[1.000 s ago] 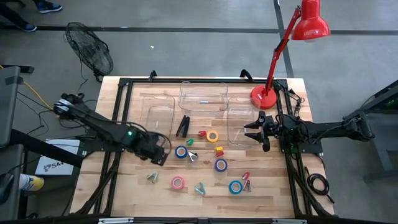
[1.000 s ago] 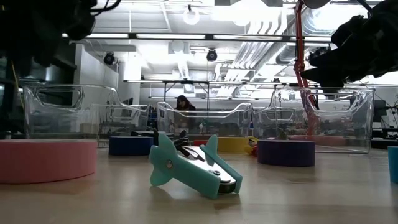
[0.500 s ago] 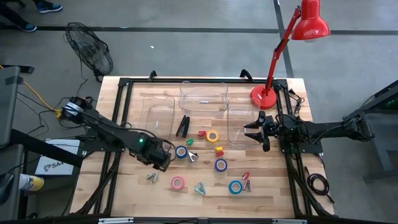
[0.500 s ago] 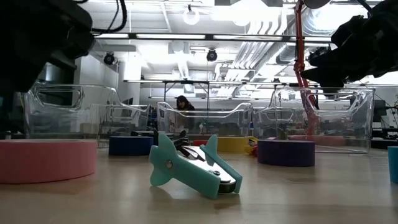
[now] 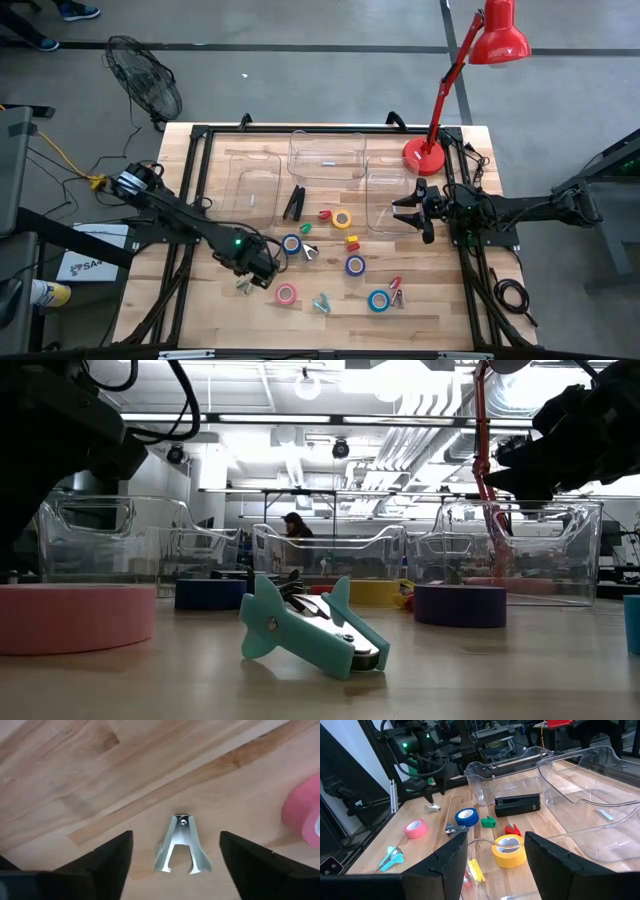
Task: Pick and place Stapler, Stapler remover, tape
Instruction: Put the grey staple remover into the bottom left transparent bin
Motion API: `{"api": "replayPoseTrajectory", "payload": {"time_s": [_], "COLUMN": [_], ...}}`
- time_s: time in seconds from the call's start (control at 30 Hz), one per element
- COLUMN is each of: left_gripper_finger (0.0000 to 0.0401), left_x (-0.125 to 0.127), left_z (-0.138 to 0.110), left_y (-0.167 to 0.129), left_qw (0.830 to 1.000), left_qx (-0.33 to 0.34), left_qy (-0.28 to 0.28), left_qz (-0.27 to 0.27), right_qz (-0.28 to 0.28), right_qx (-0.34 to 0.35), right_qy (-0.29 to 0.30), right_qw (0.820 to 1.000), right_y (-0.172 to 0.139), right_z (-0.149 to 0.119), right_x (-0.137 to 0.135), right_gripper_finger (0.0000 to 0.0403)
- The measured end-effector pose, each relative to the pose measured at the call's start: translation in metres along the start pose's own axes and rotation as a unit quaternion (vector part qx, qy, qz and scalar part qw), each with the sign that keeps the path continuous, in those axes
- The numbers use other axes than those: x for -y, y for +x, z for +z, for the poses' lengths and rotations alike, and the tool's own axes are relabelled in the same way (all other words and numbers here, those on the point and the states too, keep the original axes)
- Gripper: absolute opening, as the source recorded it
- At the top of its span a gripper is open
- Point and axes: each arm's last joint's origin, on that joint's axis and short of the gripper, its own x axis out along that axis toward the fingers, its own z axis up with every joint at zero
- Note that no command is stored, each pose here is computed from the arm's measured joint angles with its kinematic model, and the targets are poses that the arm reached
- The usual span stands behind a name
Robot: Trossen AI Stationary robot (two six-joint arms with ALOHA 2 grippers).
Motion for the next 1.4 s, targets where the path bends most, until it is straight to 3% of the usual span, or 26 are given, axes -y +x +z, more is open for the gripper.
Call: {"api": "replayPoseTrajectory", "payload": {"time_s": [0.17, 0.97, 1.13, 1.4], "left_gripper_finger": [0.0333, 0.0333, 0.0291, 0.0171], "left_x": [0.003, 0.012, 0.012, 0.012], "left_z": [0.000, 0.001, 0.001, 0.001], "left_y": [0.001, 0.039, 0.039, 0.039], "left_qw": [1.000, 0.994, 0.994, 0.994], "left_qx": [-0.014, -0.101, -0.101, -0.101], "left_qy": [0.009, 0.036, 0.035, 0.035], "left_qz": [-0.010, 0.037, 0.038, 0.038], "right_qz": [0.000, 0.000, 0.000, 0.000], "right_qx": [0.000, 0.000, 0.000, 0.000], "right_qy": [0.000, 0.000, 0.000, 0.000], "right_qw": [1.000, 1.000, 1.000, 1.000], "right_y": [0.000, 0.000, 0.000, 0.000], "right_z": [0.000, 0.000, 0.000, 0.000], "right_x": [0.000, 0.000, 0.000, 0.000], "right_gripper_finger": [0.0189, 0.0189, 0.0189, 0.0189]}}
